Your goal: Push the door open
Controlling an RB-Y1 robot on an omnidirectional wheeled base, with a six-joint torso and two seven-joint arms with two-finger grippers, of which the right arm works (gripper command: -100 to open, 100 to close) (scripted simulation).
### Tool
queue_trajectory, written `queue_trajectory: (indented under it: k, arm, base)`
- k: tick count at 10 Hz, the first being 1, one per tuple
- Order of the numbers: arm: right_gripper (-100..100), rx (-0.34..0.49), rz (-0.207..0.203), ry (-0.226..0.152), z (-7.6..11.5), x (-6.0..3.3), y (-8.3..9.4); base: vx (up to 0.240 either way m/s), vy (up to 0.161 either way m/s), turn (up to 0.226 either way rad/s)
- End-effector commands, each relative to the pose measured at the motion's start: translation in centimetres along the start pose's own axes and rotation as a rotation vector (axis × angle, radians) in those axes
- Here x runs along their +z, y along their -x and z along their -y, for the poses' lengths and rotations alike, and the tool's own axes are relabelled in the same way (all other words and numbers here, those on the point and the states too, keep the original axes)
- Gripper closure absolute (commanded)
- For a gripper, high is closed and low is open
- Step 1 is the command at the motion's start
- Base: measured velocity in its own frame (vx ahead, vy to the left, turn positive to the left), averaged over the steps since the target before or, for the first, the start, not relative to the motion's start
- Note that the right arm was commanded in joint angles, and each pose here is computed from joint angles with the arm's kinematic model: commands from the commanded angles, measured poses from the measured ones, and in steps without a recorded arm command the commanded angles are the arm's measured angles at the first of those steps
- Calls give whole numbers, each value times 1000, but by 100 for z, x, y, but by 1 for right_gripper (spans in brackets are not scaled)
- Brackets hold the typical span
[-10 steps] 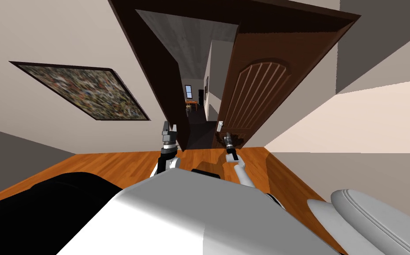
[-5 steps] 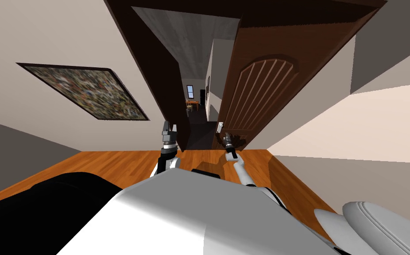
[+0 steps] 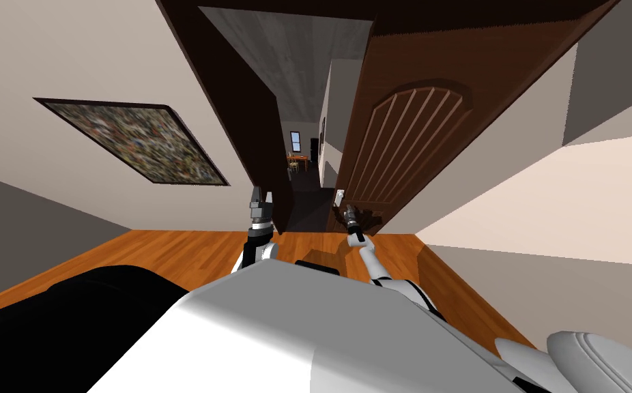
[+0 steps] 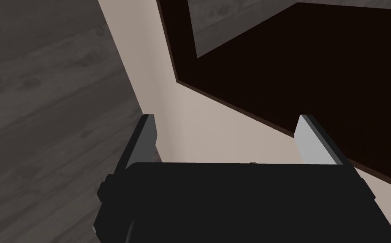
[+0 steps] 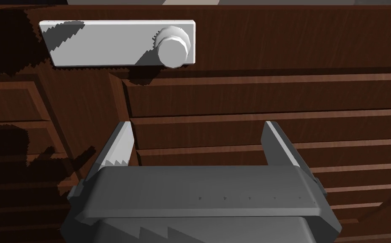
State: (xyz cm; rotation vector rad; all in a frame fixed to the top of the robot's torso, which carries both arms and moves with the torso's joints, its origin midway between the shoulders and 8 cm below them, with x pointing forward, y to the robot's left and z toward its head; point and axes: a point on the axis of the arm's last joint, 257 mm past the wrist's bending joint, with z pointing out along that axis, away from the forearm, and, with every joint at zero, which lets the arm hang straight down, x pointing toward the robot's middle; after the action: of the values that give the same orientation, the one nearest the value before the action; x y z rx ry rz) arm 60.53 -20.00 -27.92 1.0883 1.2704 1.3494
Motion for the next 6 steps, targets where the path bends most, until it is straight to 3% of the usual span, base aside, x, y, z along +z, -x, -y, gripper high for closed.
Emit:
queue_trajectory:
  k: [1, 5, 6]
  arm:
    - [-100, 1, 0, -20, 57, 32, 2]
    - [-100, 3, 0, -61, 172, 99, 14]
    - [-100, 3, 0, -53, 145, 87, 16]
  base:
    - [73, -70, 58]
    - [71, -59, 51]
    - [37, -34, 17]
